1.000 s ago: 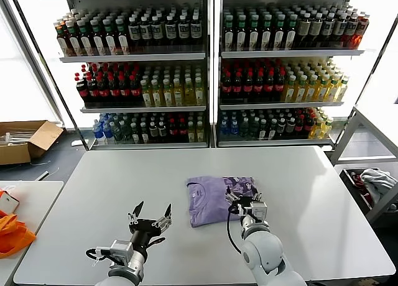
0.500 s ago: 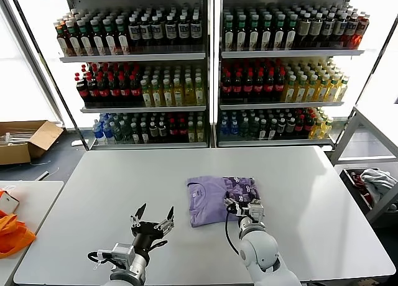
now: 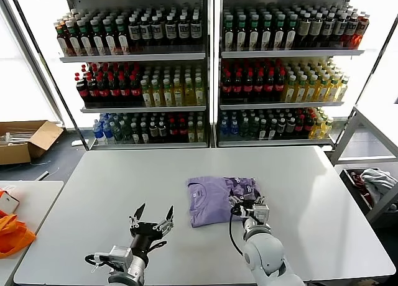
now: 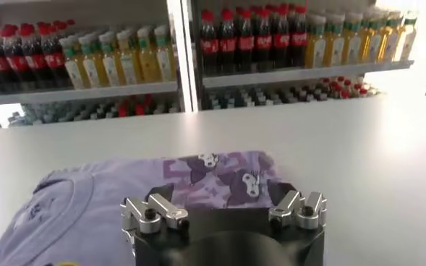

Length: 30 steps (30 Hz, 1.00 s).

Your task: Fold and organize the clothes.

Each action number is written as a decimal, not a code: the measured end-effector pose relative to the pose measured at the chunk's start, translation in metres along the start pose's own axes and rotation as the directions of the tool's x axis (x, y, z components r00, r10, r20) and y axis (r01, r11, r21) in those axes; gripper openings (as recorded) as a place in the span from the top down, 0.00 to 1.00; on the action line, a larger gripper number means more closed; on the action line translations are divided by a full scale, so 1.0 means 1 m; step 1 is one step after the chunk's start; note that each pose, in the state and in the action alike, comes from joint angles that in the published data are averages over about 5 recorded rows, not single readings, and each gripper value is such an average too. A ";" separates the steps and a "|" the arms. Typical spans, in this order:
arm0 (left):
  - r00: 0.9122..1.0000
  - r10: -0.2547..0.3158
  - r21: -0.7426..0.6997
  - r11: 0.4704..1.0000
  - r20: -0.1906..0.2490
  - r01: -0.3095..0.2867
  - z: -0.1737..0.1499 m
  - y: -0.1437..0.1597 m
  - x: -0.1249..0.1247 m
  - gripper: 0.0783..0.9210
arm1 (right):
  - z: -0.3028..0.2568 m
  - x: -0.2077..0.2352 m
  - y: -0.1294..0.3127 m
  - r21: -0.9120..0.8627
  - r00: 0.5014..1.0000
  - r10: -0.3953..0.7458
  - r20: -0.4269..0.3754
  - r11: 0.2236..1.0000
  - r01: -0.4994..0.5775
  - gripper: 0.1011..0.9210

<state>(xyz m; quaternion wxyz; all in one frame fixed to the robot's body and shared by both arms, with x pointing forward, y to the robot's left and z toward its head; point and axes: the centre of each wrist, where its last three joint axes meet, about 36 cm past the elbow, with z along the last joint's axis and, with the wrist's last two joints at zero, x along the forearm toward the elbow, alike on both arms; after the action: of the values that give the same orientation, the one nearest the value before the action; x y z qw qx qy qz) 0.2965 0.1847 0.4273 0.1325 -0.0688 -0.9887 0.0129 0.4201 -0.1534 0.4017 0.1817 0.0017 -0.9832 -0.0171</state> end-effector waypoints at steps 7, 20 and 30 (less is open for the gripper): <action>0.999 -0.018 0.017 1.000 0.044 0.017 -0.003 0.002 0.001 0.12 | -0.022 0.035 -0.027 0.062 0.991 0.038 0.127 0.997 -0.046 0.12; 0.992 -0.040 0.015 0.999 0.118 0.039 -0.005 0.008 -0.002 0.12 | -0.003 0.088 -0.070 0.087 0.980 0.117 0.161 0.987 -0.132 0.12; 0.989 -0.048 -0.009 0.999 0.138 0.050 -0.004 0.017 -0.010 0.12 | -0.002 0.097 -0.073 0.096 0.976 0.121 0.181 0.985 -0.140 0.12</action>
<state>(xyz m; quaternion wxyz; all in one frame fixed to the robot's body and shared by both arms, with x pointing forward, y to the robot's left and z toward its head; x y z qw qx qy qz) 0.3091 0.2003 0.4275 0.0640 -0.0443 -0.9969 0.0084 0.3304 -0.2273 0.4354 0.0953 -0.0545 -0.9928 0.0482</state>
